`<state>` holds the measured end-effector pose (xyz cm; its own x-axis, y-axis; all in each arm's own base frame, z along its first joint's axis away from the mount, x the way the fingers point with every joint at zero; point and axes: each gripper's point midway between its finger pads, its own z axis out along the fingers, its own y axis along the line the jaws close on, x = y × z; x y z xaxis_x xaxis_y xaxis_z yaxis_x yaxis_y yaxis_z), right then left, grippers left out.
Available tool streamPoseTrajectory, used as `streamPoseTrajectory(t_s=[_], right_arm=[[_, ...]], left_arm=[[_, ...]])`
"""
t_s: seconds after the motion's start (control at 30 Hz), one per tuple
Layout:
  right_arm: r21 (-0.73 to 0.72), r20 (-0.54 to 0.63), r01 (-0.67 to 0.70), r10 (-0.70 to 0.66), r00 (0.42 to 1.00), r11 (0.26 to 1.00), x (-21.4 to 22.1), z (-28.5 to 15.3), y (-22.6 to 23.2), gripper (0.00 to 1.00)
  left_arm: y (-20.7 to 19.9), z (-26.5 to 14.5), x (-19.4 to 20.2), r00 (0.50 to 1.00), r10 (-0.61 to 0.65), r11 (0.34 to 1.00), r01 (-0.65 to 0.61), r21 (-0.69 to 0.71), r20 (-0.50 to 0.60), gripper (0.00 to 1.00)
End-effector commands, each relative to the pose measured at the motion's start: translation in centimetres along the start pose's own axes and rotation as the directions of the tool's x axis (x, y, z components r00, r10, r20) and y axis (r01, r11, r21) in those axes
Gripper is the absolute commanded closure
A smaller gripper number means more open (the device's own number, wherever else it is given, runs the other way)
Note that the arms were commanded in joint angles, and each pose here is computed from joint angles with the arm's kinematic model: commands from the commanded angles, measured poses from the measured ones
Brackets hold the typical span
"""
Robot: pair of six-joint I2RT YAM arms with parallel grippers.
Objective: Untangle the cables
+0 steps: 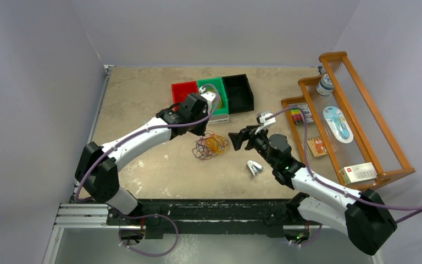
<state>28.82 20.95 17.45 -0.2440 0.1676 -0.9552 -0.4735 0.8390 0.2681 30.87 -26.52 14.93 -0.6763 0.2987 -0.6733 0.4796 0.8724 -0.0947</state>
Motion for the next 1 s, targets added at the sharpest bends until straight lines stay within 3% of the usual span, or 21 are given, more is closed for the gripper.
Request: streamPoseTrajectory(t_s=[0.0,0.5,0.97], right_arm=[[0.024,0.130,-0.033,0.029,0.991,0.999,-2.7,-0.2,-0.3,0.10],[0.019,0.154,-0.014,0.011,0.988,1.000,-3.0,-0.9,-0.4,0.09],[-0.015,0.164,-0.001,0.003,0.986,1.000,-3.1,-1.6,0.1,0.09]], left_arm=[[-1.4,-2.3,-3.5,0.994,-0.011,0.998,0.004,0.062,0.110,1.00],[-3.0,-3.3,-3.2,0.992,-0.013,0.993,-0.002,0.120,0.123,1.00],[-4.0,-3.7,-4.1,0.982,-0.065,0.997,0.057,0.052,0.176,1.00]])
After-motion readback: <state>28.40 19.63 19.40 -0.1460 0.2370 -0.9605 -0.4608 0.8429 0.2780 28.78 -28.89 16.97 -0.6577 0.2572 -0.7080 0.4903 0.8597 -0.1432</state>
